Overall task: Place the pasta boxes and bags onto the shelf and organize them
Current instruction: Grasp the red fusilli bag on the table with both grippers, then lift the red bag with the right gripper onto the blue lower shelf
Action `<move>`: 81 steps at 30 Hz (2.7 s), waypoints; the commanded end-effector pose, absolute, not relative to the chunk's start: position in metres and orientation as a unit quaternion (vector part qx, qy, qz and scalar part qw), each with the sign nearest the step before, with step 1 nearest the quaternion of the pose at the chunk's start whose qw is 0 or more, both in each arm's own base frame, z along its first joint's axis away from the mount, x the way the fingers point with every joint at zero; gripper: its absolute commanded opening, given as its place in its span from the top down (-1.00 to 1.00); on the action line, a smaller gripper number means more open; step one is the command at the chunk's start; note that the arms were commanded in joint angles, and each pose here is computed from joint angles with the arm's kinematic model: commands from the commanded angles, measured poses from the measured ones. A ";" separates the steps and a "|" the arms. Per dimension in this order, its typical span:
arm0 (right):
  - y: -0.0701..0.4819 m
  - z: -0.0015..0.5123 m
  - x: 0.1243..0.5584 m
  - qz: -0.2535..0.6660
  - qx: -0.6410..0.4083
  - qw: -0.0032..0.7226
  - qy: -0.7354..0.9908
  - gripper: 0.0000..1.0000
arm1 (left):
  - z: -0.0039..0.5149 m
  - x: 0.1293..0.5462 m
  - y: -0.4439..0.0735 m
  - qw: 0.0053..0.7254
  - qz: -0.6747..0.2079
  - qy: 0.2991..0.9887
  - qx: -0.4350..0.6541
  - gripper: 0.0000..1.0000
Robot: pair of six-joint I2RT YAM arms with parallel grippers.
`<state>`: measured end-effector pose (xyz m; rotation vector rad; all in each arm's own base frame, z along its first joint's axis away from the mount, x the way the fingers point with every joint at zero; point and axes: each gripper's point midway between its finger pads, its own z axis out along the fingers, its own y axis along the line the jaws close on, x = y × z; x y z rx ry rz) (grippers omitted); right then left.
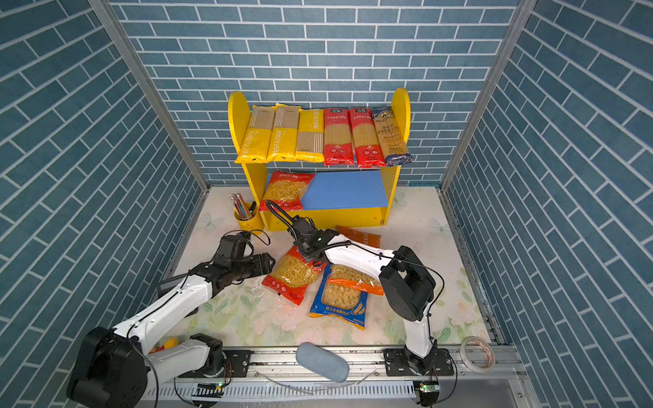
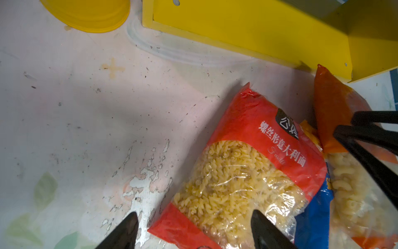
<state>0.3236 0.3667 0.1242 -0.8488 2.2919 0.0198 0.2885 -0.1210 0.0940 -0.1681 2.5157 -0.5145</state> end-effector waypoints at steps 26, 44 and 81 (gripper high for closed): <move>0.350 0.049 0.229 0.263 0.068 0.140 0.952 -0.31 | 0.033 0.271 -0.174 0.224 -0.245 0.942 -0.044 -0.11; 0.402 0.067 0.237 0.304 -0.028 0.186 0.934 0.61 | 0.031 0.261 -0.177 0.218 -0.273 0.935 -0.061 0.36; 0.316 0.373 0.298 0.229 -0.311 0.627 0.677 1.00 | 0.148 0.267 -0.209 0.347 -0.381 0.857 -0.025 -0.20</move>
